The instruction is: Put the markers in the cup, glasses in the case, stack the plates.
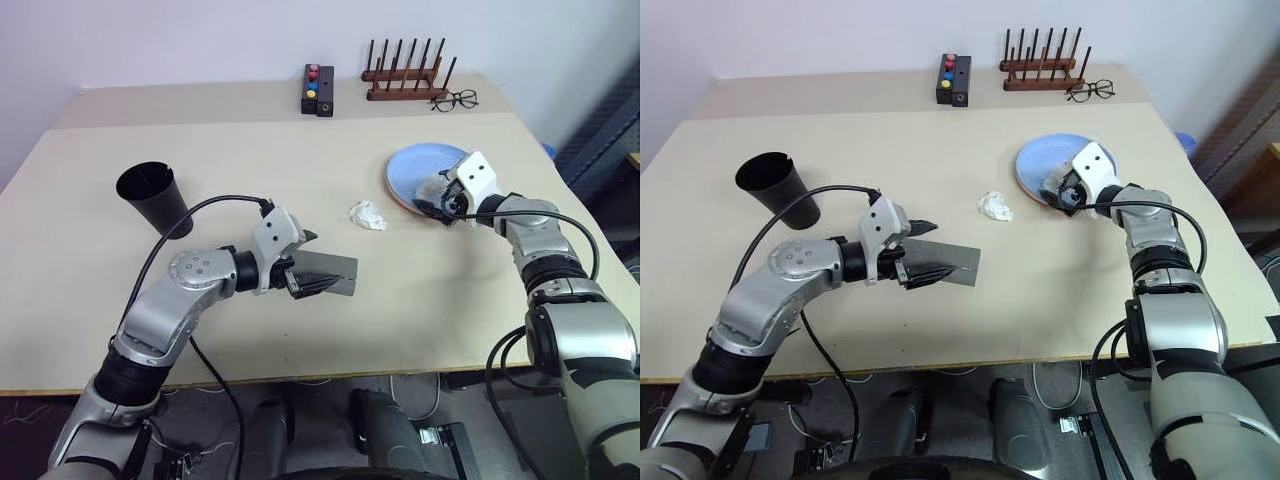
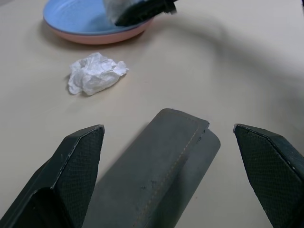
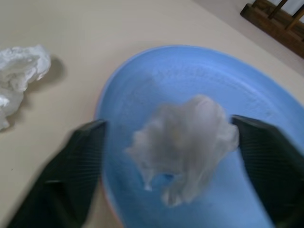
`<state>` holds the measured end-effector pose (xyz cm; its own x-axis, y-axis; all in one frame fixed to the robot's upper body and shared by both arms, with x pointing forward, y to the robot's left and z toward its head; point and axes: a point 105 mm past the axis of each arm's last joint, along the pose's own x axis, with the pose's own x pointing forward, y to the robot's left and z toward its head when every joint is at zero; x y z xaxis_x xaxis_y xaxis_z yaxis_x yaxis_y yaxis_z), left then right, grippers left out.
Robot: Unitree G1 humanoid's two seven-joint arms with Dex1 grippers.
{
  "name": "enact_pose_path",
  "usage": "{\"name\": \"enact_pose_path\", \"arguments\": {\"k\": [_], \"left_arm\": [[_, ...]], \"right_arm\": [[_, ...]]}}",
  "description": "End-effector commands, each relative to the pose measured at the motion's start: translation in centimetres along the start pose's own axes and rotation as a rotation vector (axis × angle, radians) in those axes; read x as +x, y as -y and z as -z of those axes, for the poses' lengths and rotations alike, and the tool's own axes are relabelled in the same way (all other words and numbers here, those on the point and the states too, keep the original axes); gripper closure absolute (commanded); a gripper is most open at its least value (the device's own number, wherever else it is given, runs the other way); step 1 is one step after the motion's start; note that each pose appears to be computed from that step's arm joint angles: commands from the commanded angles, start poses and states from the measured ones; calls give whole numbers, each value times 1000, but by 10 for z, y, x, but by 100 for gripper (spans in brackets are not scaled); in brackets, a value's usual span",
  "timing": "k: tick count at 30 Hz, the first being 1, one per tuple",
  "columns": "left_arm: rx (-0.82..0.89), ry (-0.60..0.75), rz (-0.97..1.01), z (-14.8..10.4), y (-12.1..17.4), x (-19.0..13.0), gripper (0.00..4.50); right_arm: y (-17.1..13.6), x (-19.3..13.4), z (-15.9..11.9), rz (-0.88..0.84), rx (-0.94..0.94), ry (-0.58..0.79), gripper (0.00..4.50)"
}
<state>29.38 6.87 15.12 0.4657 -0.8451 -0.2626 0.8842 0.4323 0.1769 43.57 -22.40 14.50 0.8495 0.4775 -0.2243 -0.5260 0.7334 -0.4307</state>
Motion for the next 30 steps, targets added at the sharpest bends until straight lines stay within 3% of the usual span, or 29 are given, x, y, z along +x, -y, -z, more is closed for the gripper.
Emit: {"name": "enact_pose_path", "arguments": {"k": [1,5,9,13,20,30], "left_arm": [[25,34,-18,-10,0,-6,0],[18,34,-20,-9,-1,-5,0],[14,36,-26,-10,-5,-5,0],[11,37,-39,-11,-9,-11,0],[13,27,-65,-13,-8,-21,0],[3,6,-130,-11,-4,-35,0]], "right_arm": [[10,0,-36,-1,-29,125,2],[-11,1,-59,-140,-23,256,2],[-39,3,-62,-271,5,303,2],[-62,9,-48,-339,35,269,2],[-76,23,-32,-340,73,210,2],[-95,38,-32,-380,98,197,2]]}}
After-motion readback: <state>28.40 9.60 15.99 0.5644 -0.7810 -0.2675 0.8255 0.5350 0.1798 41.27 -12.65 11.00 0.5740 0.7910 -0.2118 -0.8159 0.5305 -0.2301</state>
